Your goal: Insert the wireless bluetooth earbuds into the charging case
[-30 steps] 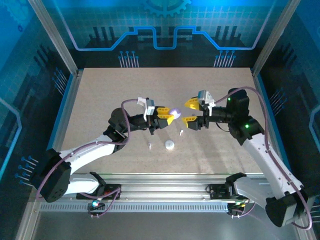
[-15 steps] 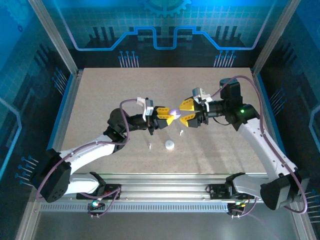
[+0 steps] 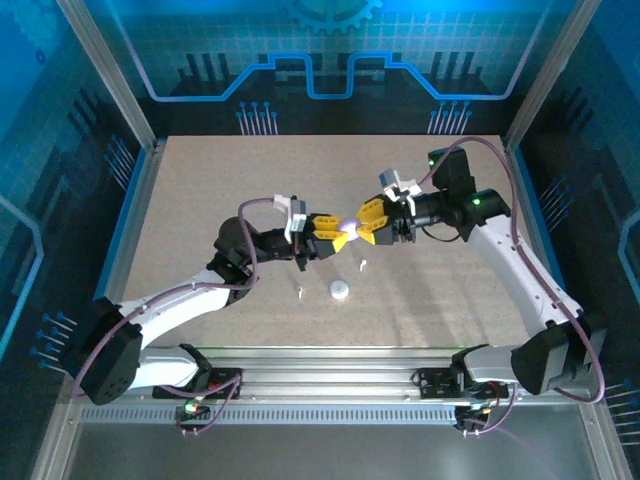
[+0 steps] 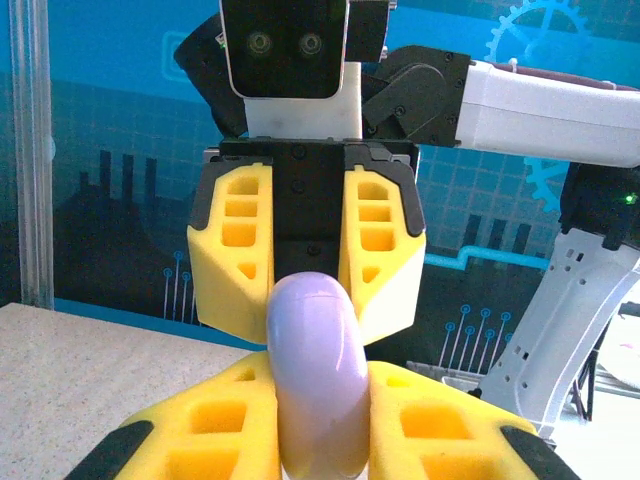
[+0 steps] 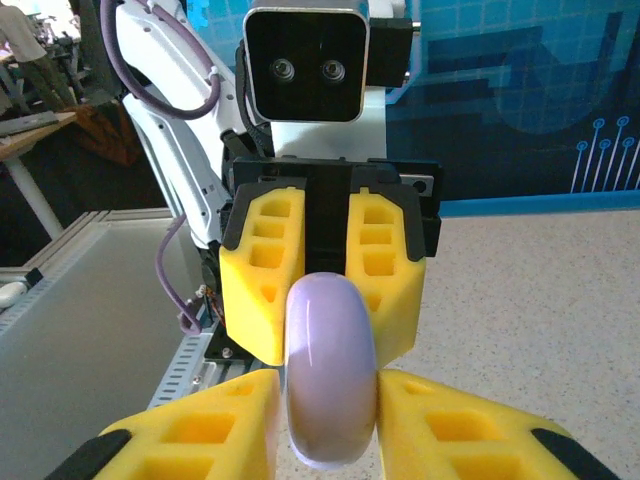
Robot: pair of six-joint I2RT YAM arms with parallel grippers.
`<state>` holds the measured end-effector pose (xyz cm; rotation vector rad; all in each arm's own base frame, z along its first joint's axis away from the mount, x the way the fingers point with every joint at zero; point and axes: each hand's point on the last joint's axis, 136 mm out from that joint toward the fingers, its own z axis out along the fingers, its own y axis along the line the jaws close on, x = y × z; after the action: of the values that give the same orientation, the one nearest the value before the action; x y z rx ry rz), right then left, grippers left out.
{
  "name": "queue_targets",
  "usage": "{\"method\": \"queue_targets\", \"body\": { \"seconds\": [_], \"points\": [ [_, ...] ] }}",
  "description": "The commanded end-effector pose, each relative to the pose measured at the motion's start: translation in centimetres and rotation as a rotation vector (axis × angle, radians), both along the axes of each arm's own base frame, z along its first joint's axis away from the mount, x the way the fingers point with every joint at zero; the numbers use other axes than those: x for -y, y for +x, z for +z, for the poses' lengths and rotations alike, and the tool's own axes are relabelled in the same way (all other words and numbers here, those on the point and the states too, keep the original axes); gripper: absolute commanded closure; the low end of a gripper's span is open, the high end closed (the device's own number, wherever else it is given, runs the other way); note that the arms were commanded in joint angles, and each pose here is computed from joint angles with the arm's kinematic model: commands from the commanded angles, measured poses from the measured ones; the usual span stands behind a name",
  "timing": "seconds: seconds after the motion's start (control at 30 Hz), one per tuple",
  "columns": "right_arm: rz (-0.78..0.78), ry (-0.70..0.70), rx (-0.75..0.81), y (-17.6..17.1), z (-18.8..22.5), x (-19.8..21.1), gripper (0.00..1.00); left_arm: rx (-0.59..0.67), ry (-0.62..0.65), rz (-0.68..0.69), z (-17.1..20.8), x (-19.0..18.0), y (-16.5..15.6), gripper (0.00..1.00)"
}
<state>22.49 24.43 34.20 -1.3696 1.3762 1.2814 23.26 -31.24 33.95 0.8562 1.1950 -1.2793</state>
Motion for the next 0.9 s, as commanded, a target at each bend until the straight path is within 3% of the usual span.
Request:
{"method": "queue_targets", "body": {
  "seconds": [0.0, 0.37, 0.67, 0.87],
  "points": [
    [0.049, 0.033, -0.013, -0.90, 0.83, 0.15, 0.73, 0.058, -0.053, -0.024, 2.36, -0.10, -0.76, 0.78],
    [0.085, 0.032, -0.009, -1.50, 0.77, -0.43, 0.71, 0.048, -0.069, -0.041, 2.67, 0.06, -0.76, 0.78],
    [0.103, 0.035, -0.013, -1.64, 1.04, -0.65, 0.85, 0.038, -0.061, -0.044, 2.43, 0.11, -0.76, 0.77],
    [0.082, 0.011, 0.009, -1.71, 1.31, -0.54, 0.89, 0.041, -0.036, -0.014, 1.78, 0.10, -0.36, 0.64]
  ]
}}
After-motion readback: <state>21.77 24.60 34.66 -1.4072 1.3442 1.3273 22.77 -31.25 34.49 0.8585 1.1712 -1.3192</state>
